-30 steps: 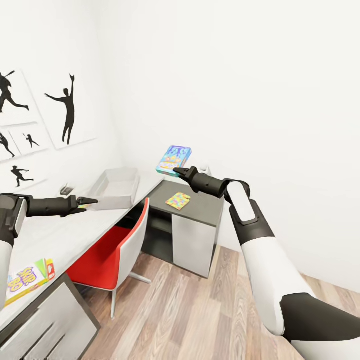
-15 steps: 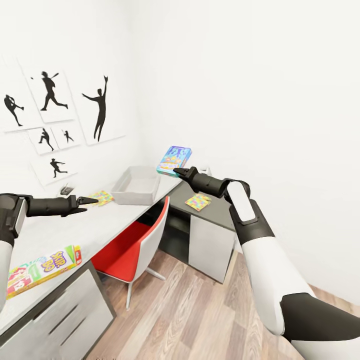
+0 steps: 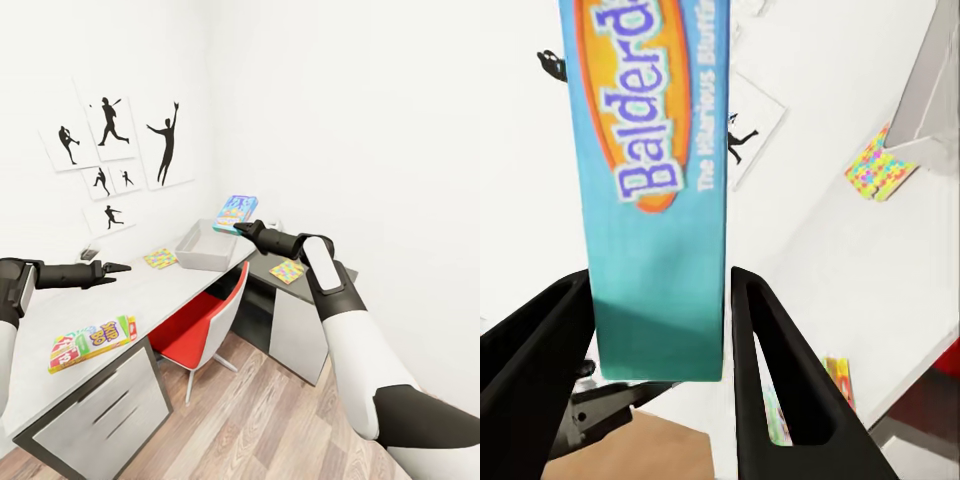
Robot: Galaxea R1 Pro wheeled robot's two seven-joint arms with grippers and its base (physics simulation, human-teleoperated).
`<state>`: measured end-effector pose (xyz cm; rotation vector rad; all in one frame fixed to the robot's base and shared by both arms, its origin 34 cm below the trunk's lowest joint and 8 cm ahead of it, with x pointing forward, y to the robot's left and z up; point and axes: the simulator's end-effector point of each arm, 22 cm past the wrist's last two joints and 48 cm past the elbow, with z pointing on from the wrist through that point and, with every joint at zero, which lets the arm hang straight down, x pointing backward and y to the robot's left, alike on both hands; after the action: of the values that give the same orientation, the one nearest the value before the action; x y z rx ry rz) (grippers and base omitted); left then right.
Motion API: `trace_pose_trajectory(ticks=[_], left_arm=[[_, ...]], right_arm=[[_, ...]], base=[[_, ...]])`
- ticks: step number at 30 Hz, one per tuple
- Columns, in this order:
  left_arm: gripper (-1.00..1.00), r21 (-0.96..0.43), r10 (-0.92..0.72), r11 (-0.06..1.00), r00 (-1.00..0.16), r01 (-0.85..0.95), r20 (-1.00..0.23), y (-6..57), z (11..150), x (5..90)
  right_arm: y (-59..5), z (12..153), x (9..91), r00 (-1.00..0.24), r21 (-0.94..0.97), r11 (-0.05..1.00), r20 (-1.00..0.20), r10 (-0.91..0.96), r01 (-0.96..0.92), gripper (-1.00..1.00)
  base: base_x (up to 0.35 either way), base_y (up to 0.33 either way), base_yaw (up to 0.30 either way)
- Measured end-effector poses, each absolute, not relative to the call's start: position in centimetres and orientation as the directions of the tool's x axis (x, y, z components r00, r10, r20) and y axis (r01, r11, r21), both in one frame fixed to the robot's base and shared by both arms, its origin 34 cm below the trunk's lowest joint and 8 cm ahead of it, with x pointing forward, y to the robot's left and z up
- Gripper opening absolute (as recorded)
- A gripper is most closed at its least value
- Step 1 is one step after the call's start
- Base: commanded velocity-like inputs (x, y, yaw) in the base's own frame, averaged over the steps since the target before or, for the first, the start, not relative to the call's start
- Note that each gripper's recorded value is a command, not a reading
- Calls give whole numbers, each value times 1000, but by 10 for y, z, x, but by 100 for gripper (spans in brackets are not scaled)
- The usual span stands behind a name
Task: Put all the toys in the child's room - the three board games (two on the bed and one on the table), the two jigsaw puzzles on the table, and the tennis ball on the table - inside the toy box on the table in the child's room.
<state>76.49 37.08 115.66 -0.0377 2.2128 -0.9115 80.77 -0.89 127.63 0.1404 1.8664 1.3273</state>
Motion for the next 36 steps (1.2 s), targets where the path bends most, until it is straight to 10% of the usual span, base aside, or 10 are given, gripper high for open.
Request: trace_pose_trajectory(ticks=[36], left_arm=[[100, -649, -344, 724, -693, 233, -633, 382, 1176, 770]], right_arm=[[4, 1342, 850, -813, 789, 577, -470, 345, -211, -100]], base=[[29, -63, 31]])
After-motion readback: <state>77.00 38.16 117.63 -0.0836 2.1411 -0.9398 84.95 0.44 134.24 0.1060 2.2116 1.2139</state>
